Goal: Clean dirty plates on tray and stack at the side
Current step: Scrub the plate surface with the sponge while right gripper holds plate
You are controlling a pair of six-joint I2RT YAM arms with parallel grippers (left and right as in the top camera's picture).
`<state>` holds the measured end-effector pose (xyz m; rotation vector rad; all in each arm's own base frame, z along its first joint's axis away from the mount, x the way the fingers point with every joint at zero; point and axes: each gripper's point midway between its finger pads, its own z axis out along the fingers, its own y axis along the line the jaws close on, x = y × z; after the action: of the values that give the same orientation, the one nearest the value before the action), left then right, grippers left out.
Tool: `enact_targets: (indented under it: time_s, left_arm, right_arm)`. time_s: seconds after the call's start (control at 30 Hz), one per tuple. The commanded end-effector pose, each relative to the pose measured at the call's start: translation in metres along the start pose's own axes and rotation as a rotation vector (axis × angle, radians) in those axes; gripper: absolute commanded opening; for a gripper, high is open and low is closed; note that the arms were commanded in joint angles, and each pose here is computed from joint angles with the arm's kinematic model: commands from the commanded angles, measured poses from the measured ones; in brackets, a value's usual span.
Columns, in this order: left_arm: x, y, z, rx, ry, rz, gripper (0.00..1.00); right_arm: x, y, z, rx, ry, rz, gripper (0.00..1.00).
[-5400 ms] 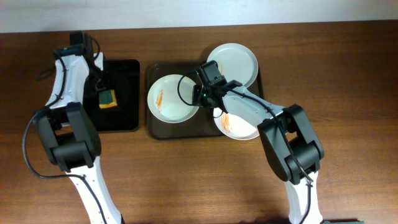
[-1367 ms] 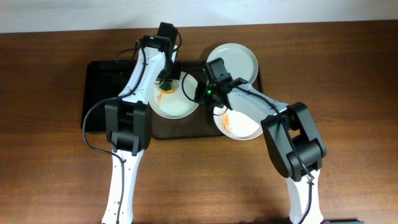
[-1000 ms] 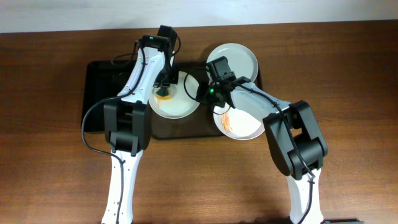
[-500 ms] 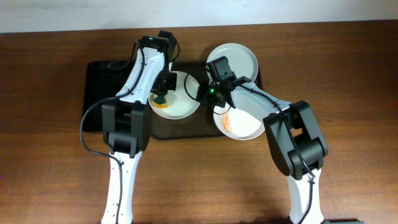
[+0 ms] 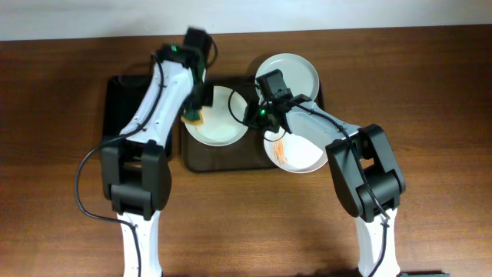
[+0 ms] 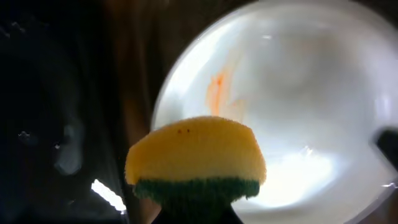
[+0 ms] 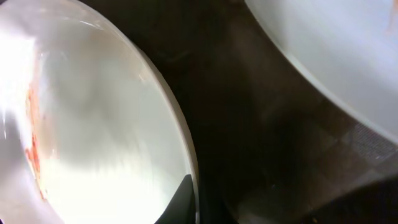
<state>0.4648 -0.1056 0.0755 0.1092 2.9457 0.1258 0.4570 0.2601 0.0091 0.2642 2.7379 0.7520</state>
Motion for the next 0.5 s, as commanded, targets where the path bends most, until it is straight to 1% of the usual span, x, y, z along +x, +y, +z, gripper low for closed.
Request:
enact_targets:
  time_s: [0.0,0.07,0.17,0.27,0.37,0.47]
  left_arm:
    - [0.024,-0.01,0.008,0.046,-0.033,-0.002,0.01]
    - [0.023,-0.012,0.021,0.058,-0.124,0.017,0.01]
    - [0.016,-0.015,0.033,0.072,-0.196,0.014,0.01]
    - [0.014,-0.016,0.043,0.077,-0.233,0.01,0.01]
    - [0.011,-0.013,0.055,0.055,-0.29,-0.001,0.01]
    - [-0.002,-0.004,0.06,0.002,-0.394,-0.028,0.01]
  right_arm:
    - [0.001,-0.008,0.006,0.009,0.013,0.003,0.04]
    - [0.0,-0.007,0.006,0.006,0.01,0.002,0.04]
    - [0.0,-0.006,0.006,0.002,0.011,0.001,0.04]
    - [0.0,-0.006,0.006,0.002,0.011,0.001,0.04]
    - [0.0,-0.006,0.006,0.002,0.011,0.001,0.04]
    - [0.001,-0.005,0.006,-0.002,0.014,0.001,0.04]
